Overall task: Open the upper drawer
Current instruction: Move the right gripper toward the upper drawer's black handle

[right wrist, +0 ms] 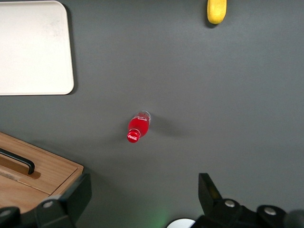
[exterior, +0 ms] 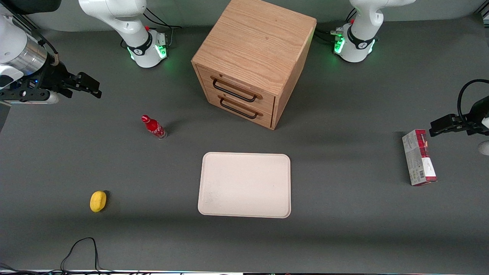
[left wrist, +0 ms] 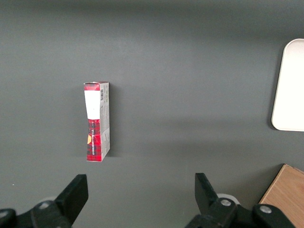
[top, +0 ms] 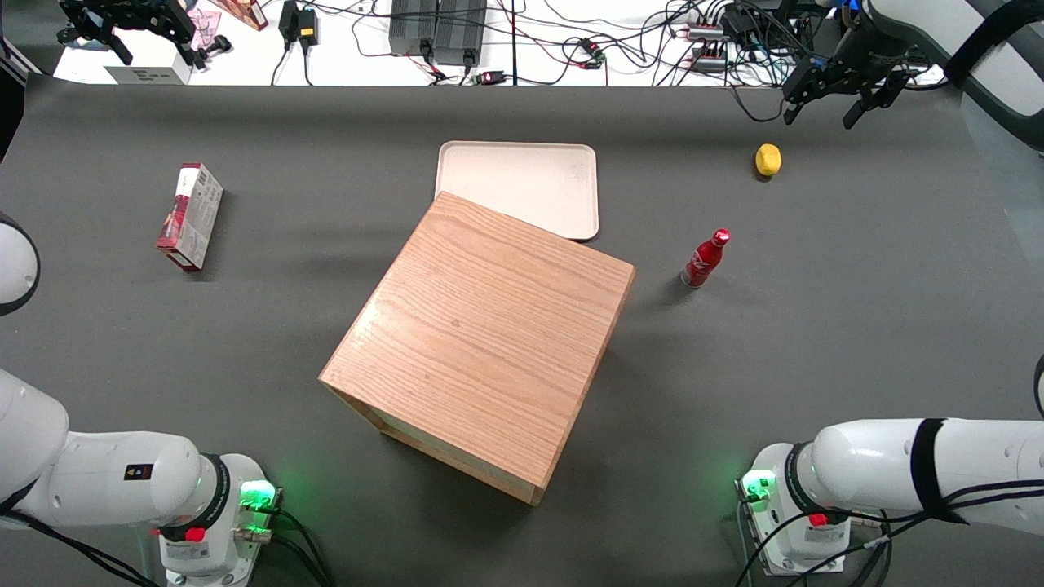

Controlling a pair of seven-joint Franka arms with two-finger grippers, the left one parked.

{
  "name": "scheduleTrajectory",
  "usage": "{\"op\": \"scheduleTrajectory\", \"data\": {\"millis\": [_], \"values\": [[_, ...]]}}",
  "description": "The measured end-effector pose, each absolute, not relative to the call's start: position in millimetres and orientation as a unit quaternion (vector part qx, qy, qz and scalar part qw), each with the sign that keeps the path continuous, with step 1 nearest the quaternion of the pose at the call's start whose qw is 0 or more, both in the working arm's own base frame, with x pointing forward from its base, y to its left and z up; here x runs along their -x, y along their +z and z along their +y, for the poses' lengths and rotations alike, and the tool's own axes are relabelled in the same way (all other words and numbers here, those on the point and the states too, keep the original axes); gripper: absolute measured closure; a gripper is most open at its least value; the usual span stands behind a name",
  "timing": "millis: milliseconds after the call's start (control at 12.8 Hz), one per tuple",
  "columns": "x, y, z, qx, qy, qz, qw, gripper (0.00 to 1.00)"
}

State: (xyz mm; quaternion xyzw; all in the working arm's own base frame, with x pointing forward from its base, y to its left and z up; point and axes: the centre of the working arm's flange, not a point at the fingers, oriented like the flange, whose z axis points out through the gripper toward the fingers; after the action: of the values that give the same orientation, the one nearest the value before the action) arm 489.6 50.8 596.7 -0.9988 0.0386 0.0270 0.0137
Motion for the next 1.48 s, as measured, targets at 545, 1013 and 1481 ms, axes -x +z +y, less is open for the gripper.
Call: {"op": "scheduleTrajectory", "data": {"millis": [545, 1013, 1481], "values": [[-517.3, 598.4, 63.3, 1.000, 0.021, 0.020, 0.007, 0.00], [-522.3, 592.9, 239.6, 0.989, 0.023, -0.142, 0.031, 0.00], [-475.1, 582.7, 372.9, 0.920, 0.073, -0.350, 0.158, 0.00]]}}
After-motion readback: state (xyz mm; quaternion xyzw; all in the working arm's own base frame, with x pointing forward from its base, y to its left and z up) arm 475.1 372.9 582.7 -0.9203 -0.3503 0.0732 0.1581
